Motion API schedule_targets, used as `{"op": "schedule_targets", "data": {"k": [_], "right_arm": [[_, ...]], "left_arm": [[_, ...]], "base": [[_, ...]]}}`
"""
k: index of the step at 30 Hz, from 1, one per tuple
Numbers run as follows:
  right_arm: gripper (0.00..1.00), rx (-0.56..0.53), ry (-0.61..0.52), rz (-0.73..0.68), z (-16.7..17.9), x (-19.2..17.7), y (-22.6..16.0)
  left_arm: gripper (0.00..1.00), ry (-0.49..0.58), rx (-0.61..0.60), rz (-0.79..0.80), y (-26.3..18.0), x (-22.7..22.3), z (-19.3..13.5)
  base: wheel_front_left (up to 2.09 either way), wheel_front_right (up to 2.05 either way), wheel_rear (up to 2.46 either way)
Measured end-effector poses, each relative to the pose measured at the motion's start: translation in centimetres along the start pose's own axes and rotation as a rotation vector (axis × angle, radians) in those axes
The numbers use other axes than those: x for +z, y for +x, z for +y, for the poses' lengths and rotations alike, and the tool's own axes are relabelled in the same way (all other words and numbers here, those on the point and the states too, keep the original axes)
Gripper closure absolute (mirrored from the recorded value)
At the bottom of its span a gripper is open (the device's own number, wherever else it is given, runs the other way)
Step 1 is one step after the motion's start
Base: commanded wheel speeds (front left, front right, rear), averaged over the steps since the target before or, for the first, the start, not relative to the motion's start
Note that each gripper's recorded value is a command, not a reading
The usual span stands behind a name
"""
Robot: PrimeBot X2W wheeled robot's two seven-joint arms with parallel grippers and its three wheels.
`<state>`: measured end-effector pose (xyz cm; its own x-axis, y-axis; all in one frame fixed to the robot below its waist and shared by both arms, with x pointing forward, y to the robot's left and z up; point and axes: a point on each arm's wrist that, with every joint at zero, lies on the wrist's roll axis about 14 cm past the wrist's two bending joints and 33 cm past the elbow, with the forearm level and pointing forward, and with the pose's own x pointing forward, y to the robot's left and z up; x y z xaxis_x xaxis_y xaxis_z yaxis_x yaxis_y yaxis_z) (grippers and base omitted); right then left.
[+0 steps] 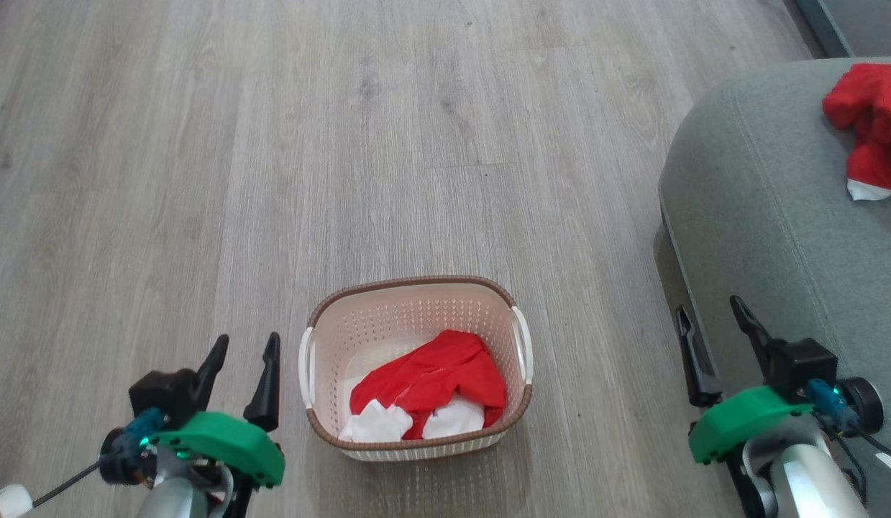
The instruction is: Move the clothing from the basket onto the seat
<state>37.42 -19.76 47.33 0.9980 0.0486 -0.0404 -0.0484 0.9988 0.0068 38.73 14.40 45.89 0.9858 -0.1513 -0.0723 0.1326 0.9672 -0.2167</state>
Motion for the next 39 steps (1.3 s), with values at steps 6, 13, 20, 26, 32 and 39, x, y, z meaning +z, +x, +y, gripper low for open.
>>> {"op": "schedule_targets", "data": {"k": [6,13,20,26,32,39], "right_arm": [[0.00,0.009,0.006,0.013,0.5,-0.4,-0.1],[0.00,0.010,0.008,0.016,0.6,-0.5,-0.1],[0.00,0.013,0.003,0.018,0.7,-0.6,-0.2],[0.00,0.010,0.004,0.028,0.6,-0.9,0.1],[0.00,0.008,0.003,0.035,0.4,-1.3,2.0],[0.00,0.007,-0.006,0.025,-0.1,-1.9,7.4]], "left_arm": [[0.00,-0.006,0.016,-0.001,0.0,0.0,0.4],[0.00,-0.011,0.013,0.000,0.1,-0.1,0.1],[0.00,-0.012,0.010,0.001,0.1,-0.1,0.0],[0.00,-0.016,0.008,0.018,0.5,-0.8,0.0],[0.00,-0.023,-0.002,0.039,2.3,-1.6,-0.1],[0.00,-0.016,-0.084,0.044,8.3,-2.6,-1.7]], "base": [[0.00,0.00,0.00],[0.00,0.00,0.00],[0.00,0.00,0.00],[0.00,0.00,0.00],[0.00,0.00,0.00],[0.00,0.00,0.00]]}}
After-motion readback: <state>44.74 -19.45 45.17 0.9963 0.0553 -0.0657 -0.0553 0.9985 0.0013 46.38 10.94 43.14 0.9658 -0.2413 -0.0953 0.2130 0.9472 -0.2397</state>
